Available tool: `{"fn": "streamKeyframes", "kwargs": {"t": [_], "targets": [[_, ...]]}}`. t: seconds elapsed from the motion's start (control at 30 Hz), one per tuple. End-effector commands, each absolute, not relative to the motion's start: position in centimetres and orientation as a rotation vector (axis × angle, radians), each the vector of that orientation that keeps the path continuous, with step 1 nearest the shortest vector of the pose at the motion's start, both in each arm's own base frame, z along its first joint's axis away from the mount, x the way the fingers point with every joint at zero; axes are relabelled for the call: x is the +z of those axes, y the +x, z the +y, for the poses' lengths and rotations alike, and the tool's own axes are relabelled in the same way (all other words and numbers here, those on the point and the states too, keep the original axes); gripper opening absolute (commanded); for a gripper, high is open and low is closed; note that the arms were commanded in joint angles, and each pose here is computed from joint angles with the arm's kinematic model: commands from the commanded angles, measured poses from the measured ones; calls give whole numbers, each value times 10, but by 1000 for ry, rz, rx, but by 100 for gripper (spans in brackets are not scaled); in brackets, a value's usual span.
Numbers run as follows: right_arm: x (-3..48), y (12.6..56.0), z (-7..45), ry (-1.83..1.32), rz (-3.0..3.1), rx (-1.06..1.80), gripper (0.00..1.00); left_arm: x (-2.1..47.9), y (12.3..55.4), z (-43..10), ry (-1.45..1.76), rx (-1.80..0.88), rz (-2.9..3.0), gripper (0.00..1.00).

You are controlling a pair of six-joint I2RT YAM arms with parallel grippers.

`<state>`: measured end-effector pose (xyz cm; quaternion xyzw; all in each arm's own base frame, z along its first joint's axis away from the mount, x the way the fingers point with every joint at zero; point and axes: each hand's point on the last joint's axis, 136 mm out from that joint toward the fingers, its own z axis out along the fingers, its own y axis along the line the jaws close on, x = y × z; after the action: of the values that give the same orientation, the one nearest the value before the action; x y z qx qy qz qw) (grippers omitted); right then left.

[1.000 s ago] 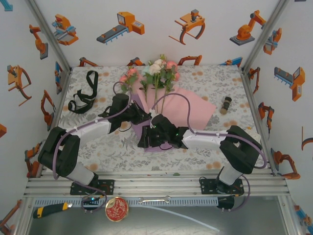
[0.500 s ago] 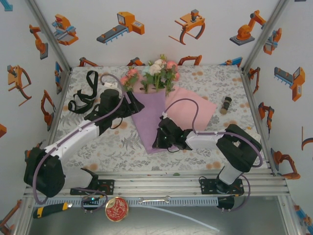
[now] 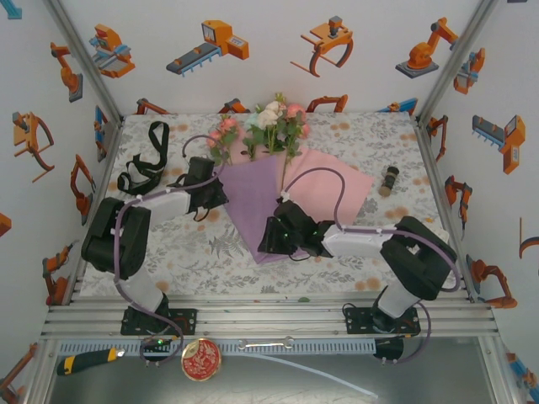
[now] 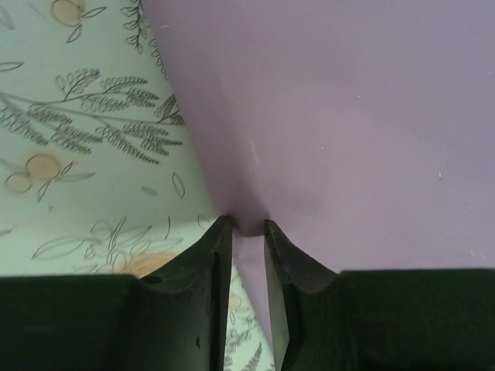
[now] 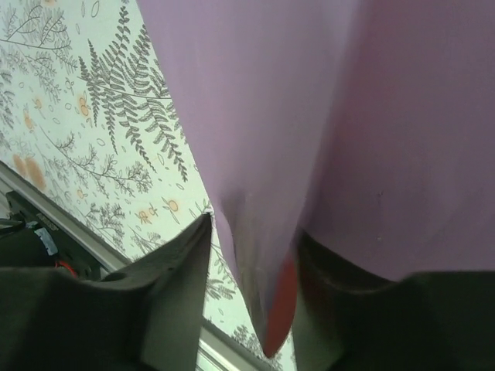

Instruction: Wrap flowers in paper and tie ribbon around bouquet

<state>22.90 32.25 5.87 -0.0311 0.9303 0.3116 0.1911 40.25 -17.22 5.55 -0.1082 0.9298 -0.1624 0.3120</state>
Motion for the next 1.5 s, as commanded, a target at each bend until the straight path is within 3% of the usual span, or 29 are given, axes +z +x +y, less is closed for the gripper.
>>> {"fn": "streamKeyframes", "kwargs": {"t": [0.0, 0.13, 0.27, 0.4, 0.53, 0.7, 0.9, 1.03, 1.2, 1.47], "targets": [[84, 224, 296, -86, 2580, 773, 47, 79, 428, -187, -255, -501, 2371, 27], [134, 209, 298, -229, 2451, 747, 43, 70, 435, -193, -254, -518, 2389, 27], [176, 196, 361, -496, 2325, 911, 39, 67, 436, -192, -263, -513, 2391, 27], [157, 218, 395, -535, 2349, 864, 35, 64, 438, -181, -290, -467, 2406, 27], [105, 249, 379, -459, 2453, 740, 29, 59, 454, -162, -322, -440, 2403, 27], [68, 243, 368, -488, 2528, 742, 26, 56, 491, -145, -388, -521, 2387, 27], [70, 231, 365, -454, 2525, 843, 30, 54, 533, -128, -472, -604, 2362, 25], [105, 231, 368, -438, 2445, 970, 38, 111, 541, -122, -442, -642, 2263, 25], [122, 252, 332, -296, 2387, 927, 41, 190, 486, -127, -409, -671, 2148, 32], [77, 255, 302, -277, 2543, 789, 38, 164, 335, -187, -164, -561, 2272, 34]]}}
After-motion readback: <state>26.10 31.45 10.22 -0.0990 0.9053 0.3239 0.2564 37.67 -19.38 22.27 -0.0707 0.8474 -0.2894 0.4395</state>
